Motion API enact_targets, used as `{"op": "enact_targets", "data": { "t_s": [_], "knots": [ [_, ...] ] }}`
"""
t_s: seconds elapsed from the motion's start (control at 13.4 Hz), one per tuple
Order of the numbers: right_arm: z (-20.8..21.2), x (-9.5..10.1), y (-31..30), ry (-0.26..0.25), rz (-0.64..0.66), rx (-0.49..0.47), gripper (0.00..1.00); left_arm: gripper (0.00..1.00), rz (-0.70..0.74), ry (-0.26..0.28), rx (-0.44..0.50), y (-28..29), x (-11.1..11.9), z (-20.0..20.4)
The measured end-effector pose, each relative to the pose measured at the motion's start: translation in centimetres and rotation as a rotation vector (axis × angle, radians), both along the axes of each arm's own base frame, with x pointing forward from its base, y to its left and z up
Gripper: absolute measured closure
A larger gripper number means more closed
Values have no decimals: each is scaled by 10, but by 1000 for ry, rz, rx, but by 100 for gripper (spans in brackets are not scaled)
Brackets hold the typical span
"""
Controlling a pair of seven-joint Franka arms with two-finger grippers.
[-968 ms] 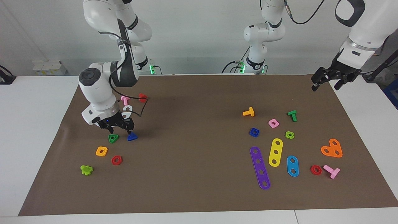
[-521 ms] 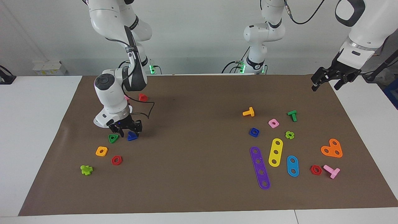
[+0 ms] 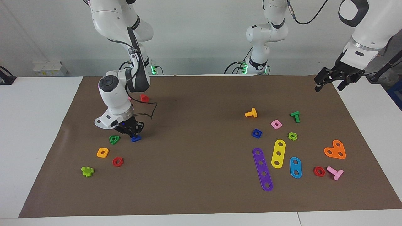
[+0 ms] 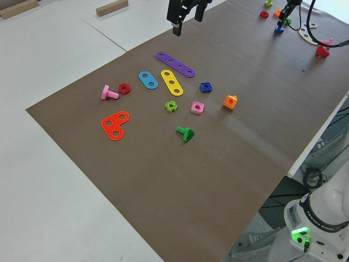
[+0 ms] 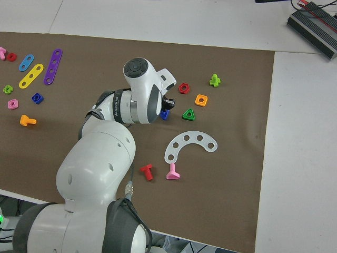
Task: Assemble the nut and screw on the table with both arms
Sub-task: 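Carry the blue nut with the right gripper to mid-table and release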
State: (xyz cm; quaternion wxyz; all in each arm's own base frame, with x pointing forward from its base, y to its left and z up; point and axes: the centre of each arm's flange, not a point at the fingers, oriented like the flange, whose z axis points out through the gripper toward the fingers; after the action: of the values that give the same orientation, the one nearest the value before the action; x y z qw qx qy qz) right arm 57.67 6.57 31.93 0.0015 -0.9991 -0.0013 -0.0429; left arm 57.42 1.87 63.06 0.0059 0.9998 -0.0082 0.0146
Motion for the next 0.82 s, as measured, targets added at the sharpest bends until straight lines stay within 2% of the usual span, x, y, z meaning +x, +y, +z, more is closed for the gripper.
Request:
{"op": "enact_targets", "data": {
  "t_s": [0.22,0.45,0.67,0.82],
  "knots": [
    [12,-2,58,-30,-92,25,81,0,0,0,0,0,0,0],
    [34,-8,144,-76,-209,81,81,0,0,0,0,0,0,0],
    [28,-17,222,-73,-263,114,81,0,0,0,0,0,0,0],
    [13,-19,274,-74,-283,81,81,0,0,0,0,0,0,0]
  ]
}}
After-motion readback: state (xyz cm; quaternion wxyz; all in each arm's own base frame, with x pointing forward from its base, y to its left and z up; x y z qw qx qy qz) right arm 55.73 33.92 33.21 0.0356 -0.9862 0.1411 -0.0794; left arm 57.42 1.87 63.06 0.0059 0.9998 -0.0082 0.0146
